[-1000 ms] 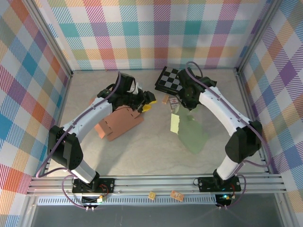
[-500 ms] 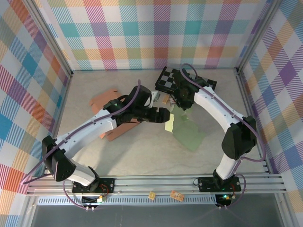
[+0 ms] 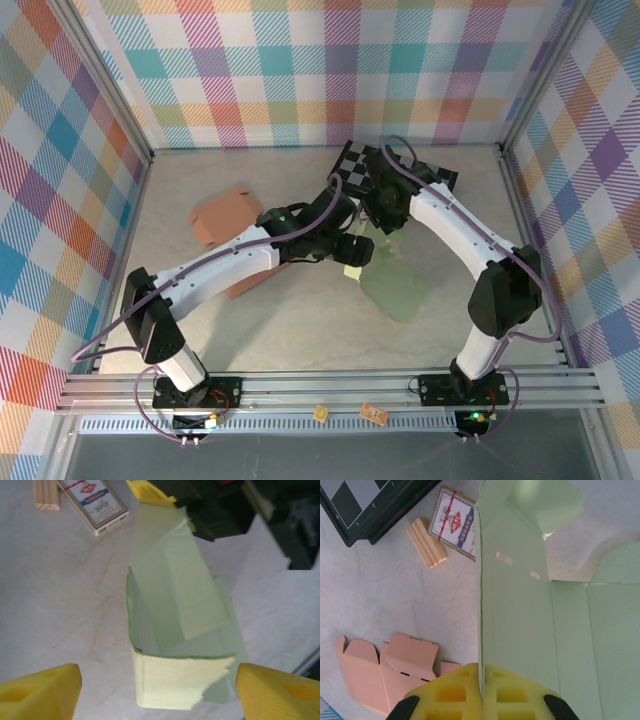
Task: Fold the paper box
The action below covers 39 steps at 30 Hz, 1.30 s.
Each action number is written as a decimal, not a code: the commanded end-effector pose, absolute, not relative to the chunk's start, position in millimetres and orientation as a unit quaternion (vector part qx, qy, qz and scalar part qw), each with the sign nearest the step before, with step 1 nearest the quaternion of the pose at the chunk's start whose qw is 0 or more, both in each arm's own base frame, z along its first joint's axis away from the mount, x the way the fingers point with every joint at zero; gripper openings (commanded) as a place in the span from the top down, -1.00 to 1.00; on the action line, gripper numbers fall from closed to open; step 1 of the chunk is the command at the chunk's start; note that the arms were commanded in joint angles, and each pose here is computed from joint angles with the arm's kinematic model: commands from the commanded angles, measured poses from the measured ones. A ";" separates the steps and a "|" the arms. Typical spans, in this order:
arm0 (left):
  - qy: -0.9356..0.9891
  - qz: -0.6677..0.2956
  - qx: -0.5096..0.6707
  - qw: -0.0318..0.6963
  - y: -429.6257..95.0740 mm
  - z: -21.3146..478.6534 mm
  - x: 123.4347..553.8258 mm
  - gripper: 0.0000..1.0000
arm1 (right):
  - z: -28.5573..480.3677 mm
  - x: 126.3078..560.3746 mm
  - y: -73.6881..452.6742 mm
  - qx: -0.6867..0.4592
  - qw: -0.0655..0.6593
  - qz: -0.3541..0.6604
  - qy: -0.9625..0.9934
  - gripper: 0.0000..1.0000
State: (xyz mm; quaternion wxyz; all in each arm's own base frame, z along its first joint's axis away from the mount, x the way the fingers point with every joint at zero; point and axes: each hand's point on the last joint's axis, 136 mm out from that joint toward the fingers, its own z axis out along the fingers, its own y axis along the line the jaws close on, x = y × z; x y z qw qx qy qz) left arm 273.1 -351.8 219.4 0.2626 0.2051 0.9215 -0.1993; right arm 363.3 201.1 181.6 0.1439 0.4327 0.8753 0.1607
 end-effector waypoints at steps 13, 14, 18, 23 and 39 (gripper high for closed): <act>0.914 -0.078 0.273 0.289 -354.2 207.5 264.5 -0.37 | 193.4 360.5 204.5 0.440 0.135 0.160 0.873 1.00; 0.913 -0.069 0.273 0.294 -350.7 208.2 265.4 -0.33 | 193.6 360.4 204.6 0.440 0.135 0.160 0.873 1.00; 0.911 -0.052 0.266 0.312 -338.5 214.8 267.2 -0.10 | 194.6 361.3 203.9 0.439 0.137 0.159 0.874 1.00; 0.911 -0.058 0.273 0.304 -338.2 210.6 262.7 0.31 | 193.5 361.1 205.7 0.438 0.133 0.161 0.874 1.00; 0.907 -0.109 0.268 0.307 -329.3 189.9 265.4 1.00 | 215.4 358.3 229.0 0.397 0.071 0.291 0.868 -0.43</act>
